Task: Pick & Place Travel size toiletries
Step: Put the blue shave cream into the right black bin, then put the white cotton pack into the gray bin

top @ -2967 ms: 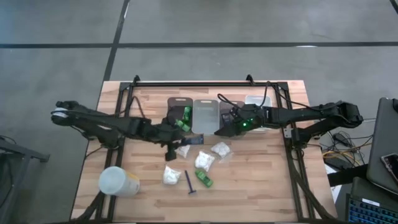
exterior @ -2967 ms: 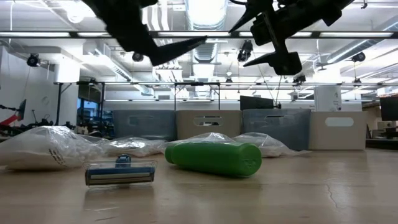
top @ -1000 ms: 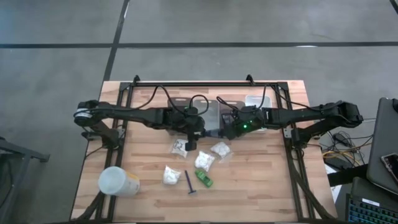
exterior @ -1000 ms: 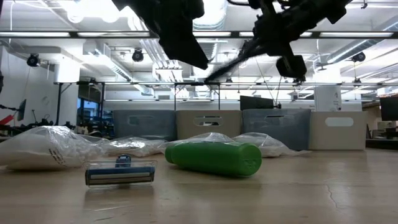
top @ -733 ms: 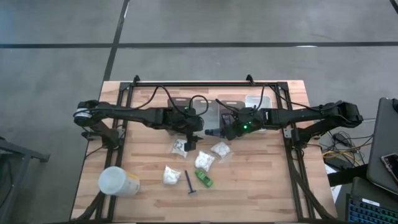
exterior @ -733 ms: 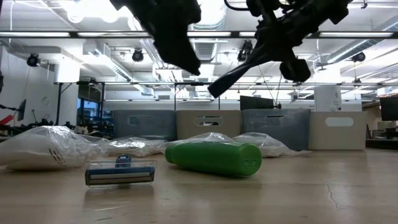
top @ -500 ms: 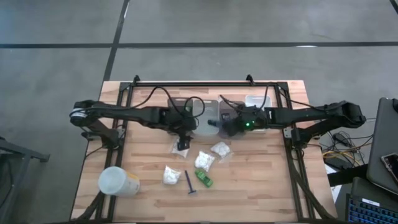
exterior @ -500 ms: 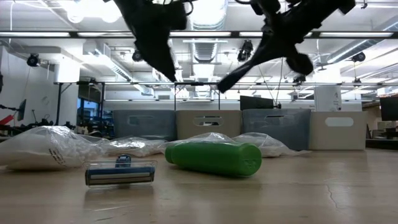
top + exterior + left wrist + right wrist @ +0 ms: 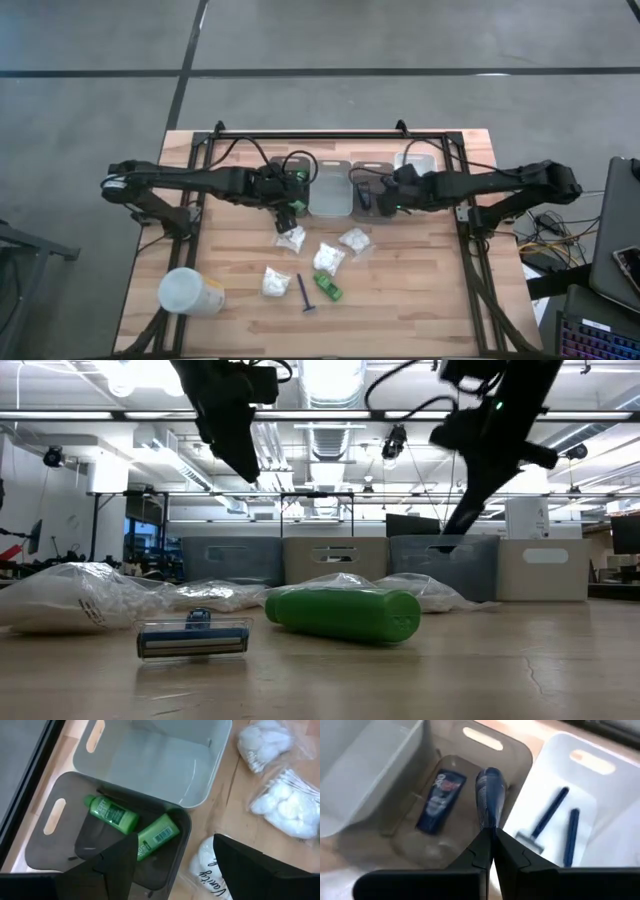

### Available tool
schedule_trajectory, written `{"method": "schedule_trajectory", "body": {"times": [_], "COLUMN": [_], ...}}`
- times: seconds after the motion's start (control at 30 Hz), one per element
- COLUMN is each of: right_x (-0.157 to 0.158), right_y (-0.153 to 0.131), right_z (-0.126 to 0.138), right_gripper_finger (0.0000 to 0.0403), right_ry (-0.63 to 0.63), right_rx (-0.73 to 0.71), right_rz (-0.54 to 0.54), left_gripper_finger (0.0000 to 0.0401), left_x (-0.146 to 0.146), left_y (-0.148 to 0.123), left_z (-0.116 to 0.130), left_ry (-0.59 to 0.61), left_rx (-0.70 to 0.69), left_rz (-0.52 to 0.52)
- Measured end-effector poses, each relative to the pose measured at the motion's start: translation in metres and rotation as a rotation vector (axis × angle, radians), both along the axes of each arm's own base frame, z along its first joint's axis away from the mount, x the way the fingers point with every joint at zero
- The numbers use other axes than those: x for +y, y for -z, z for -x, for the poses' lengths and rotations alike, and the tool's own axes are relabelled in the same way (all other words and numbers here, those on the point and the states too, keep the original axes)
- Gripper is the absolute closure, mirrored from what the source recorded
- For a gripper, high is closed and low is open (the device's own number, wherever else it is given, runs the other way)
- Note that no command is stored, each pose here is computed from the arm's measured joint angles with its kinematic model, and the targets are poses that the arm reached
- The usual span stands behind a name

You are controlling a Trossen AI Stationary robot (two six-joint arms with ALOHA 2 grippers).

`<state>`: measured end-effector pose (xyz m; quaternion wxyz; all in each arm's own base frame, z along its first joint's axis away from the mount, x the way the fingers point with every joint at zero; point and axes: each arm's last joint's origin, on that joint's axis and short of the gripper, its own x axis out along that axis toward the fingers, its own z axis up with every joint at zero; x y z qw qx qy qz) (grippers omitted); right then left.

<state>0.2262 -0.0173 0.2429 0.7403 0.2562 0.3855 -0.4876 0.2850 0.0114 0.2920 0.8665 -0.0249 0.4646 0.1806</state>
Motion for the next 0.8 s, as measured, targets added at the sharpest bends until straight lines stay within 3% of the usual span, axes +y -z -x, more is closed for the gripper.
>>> {"method": "schedule_trajectory", "body": {"times": [0.2, 0.3, 0.53, 0.8], "right_x": [-0.014, -0.014, -0.012, -0.007], "right_y": [0.024, 0.033, 0.031, -0.007], "right_z": [-0.025, -0.033, -0.044, -0.050], "right_gripper_finger": [0.0387, 0.0366, 0.0262, 0.0159], "right_ry": [0.019, -0.007, -0.053, -0.172], "right_rx": [0.082, 0.131, 0.126, 0.030], "right_rz": [0.011, -0.017, -0.098, -0.070], "left_gripper_finger": [0.0140, 0.0140, 0.0140, 0.0140], "left_x": [0.000, 0.000, -0.003, -0.018], "left_y": [0.002, 0.007, 0.025, 0.041], "left_z": [0.001, 0.003, 0.016, 0.027], "left_ry": [-0.001, -0.008, -0.028, 0.123], "left_rx": [0.010, 0.033, 0.134, 0.221], "left_rz": [-0.001, 0.004, 0.111, 0.223]}}
